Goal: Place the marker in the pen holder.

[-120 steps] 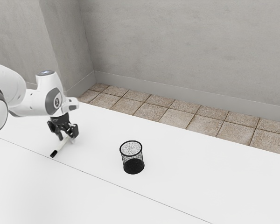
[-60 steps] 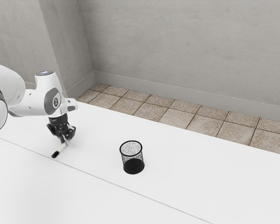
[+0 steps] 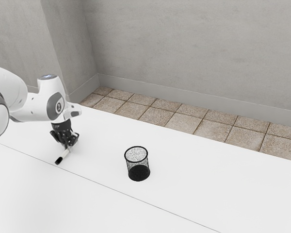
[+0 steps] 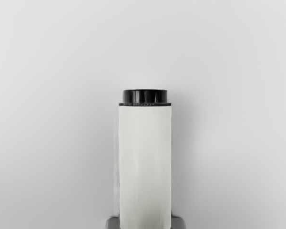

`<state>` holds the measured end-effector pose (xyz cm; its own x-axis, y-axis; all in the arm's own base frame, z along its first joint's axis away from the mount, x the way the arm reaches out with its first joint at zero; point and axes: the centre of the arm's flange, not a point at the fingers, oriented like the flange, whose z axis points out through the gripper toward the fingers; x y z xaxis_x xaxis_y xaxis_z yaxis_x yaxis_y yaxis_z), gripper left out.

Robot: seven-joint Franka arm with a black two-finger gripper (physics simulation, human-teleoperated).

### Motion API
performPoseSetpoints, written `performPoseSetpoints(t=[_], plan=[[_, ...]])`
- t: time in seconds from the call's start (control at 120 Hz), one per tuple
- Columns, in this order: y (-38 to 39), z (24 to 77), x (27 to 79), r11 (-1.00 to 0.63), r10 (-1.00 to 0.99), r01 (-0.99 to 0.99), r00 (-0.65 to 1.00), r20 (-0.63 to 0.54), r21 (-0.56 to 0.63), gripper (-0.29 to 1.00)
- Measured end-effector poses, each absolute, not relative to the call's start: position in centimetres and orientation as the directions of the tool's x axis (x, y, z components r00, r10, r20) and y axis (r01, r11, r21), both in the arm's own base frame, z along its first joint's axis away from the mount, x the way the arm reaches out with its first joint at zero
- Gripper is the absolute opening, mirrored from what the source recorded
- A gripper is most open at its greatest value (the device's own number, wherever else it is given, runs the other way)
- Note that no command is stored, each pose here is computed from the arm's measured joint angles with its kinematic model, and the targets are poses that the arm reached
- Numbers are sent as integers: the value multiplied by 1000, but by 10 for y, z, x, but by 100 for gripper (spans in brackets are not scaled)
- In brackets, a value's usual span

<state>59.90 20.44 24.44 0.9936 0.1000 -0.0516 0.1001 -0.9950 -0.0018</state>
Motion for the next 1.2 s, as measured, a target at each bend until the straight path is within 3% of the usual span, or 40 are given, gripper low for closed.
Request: performPoseSetpoints(t=[0.133,0.233,0.375,0.492,0.7,0.983,1.2], plan=[[203,255,601,-995,98,98,995,-34,-9,-4],[189,300,609,-997,75,75,997,29,-13,-6],[117,397,613,-1000,-30,-31,987,157,2,-7],[39,427,607,-989,-140,-146,971,192,19,-8],[-24,404,587,-977,-177,-196,963,203,80,-8],[-22,420,598,-964,-31,-142,901,434,226,-8],[-23,404,613,-961,-79,-200,860,505,189,-8]])
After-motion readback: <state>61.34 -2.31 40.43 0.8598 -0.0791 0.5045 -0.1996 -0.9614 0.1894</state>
